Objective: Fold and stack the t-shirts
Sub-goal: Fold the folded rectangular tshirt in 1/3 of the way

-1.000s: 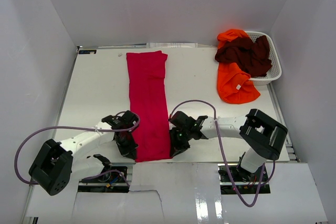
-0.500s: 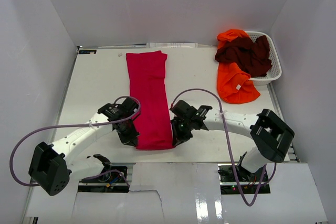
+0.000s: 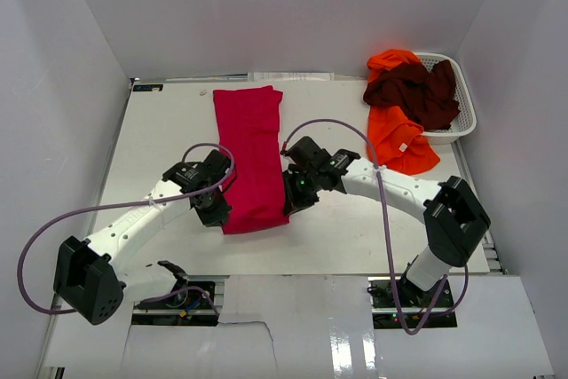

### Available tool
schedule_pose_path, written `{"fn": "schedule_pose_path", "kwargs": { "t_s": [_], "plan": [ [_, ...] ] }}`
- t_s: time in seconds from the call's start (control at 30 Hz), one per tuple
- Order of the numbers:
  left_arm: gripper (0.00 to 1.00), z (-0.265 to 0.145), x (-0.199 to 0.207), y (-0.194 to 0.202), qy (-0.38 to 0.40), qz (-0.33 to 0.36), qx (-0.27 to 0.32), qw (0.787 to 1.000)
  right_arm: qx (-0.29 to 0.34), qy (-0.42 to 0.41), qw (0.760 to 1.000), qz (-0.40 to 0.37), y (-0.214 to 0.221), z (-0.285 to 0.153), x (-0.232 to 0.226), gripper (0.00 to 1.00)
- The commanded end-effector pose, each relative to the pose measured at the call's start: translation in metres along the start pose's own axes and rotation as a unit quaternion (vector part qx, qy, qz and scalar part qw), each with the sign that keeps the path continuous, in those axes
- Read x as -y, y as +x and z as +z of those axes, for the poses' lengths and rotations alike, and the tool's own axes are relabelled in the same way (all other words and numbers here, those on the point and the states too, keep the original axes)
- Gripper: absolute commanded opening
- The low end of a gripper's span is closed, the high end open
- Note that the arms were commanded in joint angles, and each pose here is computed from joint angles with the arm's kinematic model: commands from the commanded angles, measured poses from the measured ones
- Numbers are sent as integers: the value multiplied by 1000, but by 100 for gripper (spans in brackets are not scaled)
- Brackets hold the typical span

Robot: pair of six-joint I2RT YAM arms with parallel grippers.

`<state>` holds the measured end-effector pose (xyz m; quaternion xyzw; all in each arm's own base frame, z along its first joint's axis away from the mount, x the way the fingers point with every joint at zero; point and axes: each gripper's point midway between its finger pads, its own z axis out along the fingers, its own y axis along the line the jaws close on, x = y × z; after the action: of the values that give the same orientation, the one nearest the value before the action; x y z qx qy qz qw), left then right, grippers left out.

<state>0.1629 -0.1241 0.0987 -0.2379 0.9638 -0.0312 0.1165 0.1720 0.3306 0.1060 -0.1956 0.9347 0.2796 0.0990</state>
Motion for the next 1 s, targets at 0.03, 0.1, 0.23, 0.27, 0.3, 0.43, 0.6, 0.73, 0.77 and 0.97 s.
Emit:
{"fn": "schedule_pose_path", "kwargs": {
  "t_s": [0.03, 0.1, 0.23, 0.27, 0.3, 0.43, 0.6, 0.73, 0.77, 0.97],
  "plan": [
    [0, -17, 26, -58, 17, -20, 106, 994, 10, 6, 1000, -26, -27, -2, 2, 8],
    [0, -15, 32, -74, 5, -12, 126, 992, 15, 7, 1000, -26, -37, -2, 4, 8],
    [0, -13, 45, -99, -6, -7, 157, 987, 23, 13, 999, -31, -60, 1, 7, 8],
    [0, -15, 51, -106, 0, -10, 166, 986, 35, 9, 999, -36, -71, -3, 4, 8],
    [0, -11, 52, -109, -6, -6, 168, 986, 32, 13, 999, -36, -74, 0, 7, 8],
    [0, -5, 58, -123, -3, -17, 177, 984, 54, 11, 998, -43, -108, -8, 1, 8],
    [0, -2, 63, -143, 0, -32, 190, 981, 60, 15, 997, -46, -132, -7, 2, 8],
    [0, -6, 70, -163, 4, -41, 206, 978, 58, 17, 997, -46, -144, -3, 9, 8],
    [0, -4, 72, -165, 3, -40, 207, 978, 59, 18, 997, -45, -146, -3, 11, 8],
    [0, -13, 88, -189, 12, -35, 229, 973, 69, 19, 996, -44, -165, -3, 20, 8]
  ]
}}
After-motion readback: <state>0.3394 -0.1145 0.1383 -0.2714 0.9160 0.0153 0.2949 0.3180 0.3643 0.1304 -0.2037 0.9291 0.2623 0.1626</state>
